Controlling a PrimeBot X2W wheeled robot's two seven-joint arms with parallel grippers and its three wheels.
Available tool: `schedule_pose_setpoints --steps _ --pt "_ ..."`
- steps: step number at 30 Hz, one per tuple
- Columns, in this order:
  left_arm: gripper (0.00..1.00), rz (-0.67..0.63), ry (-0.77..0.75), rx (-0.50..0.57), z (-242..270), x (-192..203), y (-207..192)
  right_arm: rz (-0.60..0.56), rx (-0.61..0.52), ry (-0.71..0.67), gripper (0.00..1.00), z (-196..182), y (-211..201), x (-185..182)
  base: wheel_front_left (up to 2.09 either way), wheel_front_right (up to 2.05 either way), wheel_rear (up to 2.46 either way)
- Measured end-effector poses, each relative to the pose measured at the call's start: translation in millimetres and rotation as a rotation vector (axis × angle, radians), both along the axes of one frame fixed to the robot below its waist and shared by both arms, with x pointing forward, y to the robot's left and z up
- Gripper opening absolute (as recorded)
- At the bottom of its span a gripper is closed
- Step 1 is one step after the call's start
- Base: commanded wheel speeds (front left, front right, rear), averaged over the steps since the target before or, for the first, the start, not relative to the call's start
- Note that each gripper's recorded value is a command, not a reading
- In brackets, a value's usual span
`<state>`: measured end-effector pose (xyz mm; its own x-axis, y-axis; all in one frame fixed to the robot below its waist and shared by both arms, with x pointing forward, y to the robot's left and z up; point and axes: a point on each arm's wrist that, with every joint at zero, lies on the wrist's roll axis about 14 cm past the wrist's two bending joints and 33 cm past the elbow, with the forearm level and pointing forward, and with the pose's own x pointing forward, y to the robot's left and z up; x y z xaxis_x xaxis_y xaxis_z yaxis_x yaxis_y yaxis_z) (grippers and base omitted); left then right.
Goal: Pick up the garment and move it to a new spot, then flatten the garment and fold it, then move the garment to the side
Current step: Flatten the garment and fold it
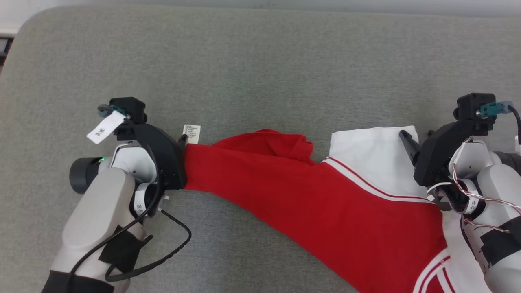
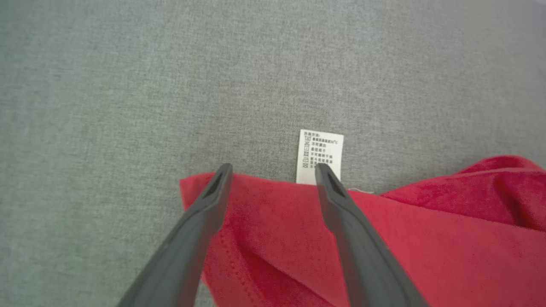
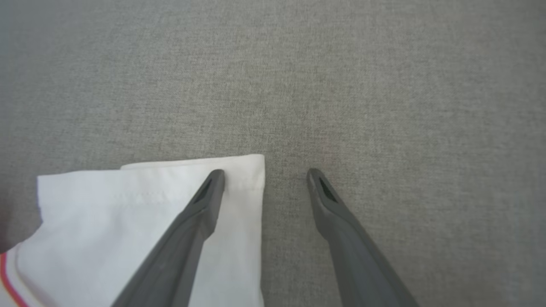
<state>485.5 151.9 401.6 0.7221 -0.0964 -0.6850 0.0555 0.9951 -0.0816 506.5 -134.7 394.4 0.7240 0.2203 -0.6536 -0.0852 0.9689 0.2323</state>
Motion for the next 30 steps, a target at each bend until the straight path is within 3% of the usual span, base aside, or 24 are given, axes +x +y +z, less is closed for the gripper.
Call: schedule_pose_setpoints --steps 14,17,19,20,21,22,23,30 --pt "1.00 0.095 0.069 0.008 -18 -15 29 0.096 0.003 0.084 1.00 -23 35 5 0.00 0.00 0.00" --pt "1.00 0.094 0.071 -0.001 -18 -16 29 0.119 -0.003 0.102 0.81 -23 39 0 0.00 0.00 0.00" --pt "1.00 0.091 0.072 -0.011 -18 -16 27 0.123 -0.004 0.105 0.45 -23 39 -2 0.00 0.00 0.00" --pt "0.84 0.090 0.071 -0.023 -19 -14 24 0.127 -0.009 0.112 0.35 -24 38 -4 0.00 0.00 0.00" --pt "0.45 0.089 0.071 -0.026 -19 -14 23 0.133 -0.009 0.117 0.10 -25 38 -6 0.00 0.00 0.00" --pt "0.26 0.087 0.072 -0.026 -20 -13 22 0.135 -0.009 0.122 0.00 -25 39 -7 0.00 0.00 0.00" --pt "0.00 0.082 0.072 -0.025 -20 -12 20 0.132 -0.009 0.125 0.00 -26 37 -8 0.00 0.00 0.00" --pt "0.00 0.076 0.030 -0.030 -14 -4 16 0.124 -0.012 0.110 0.00 -24 35 -8 0.00 0.00 0.00"
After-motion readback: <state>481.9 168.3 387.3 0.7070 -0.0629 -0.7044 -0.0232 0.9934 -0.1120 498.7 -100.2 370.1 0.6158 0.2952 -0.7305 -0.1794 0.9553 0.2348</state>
